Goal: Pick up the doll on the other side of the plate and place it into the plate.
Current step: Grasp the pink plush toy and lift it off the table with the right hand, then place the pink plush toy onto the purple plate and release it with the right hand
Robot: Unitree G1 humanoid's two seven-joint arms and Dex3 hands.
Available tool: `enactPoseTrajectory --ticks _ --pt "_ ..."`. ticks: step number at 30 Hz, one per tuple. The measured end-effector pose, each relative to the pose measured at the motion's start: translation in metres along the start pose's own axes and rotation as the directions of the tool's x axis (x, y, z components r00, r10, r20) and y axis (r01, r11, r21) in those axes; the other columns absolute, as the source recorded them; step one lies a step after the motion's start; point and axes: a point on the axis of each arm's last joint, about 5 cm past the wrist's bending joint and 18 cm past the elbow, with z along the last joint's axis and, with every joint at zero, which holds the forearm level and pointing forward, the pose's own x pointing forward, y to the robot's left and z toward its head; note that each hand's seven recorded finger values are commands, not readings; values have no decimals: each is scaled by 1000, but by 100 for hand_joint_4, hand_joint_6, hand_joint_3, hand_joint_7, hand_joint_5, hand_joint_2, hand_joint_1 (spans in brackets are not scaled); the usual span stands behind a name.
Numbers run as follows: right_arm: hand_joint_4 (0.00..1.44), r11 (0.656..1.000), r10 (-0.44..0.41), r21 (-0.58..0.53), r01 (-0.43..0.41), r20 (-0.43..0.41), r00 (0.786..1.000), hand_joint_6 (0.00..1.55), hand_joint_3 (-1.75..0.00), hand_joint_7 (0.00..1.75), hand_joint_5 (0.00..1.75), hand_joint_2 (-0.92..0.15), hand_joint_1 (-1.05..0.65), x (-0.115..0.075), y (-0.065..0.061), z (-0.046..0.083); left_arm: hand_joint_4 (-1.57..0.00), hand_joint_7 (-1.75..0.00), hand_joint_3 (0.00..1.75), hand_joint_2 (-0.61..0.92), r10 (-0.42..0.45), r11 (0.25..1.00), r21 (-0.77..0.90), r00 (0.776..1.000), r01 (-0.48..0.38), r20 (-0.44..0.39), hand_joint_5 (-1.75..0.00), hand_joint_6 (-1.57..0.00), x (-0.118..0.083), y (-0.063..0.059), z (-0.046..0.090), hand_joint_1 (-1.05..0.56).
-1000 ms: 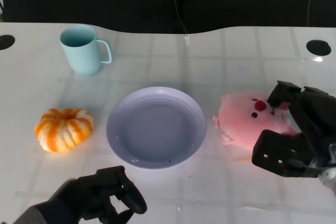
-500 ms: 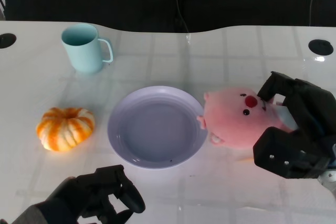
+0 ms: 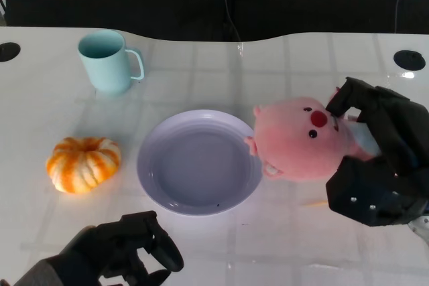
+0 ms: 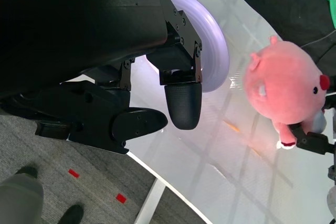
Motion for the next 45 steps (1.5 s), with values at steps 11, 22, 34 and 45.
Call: enactPoseTrajectory --ticks 11,22,34,45 --pt "97 996 16 84 -22 66 998 77 -139 175 175 -30 -12 12 2 27 -58 -131 45 92 -5 1000 17 1000 5 2 -151 -56 5 0 -4 -9" --pt "96 991 65 105 -84 168 984 76 -138 175 175 -31 -17 37 13 63 -58 -130 46 92 -18 999 27 1000 17 23 -153 -56 9 -3 -7 -10" --pt "95 972 194 77 -221 264 945 74 -127 175 175 -37 -19 46 49 93 -57 -129 46 92 -18 999 37 1000 18 20 -153 -56 11 -7 -8 -10" --pt "46 910 391 42 -412 244 888 54 -35 10 57 -81 -40 43 61 98 -54 -124 44 92 -17 999 38 1000 17 14 -149 -55 11 -8 -9 -11"
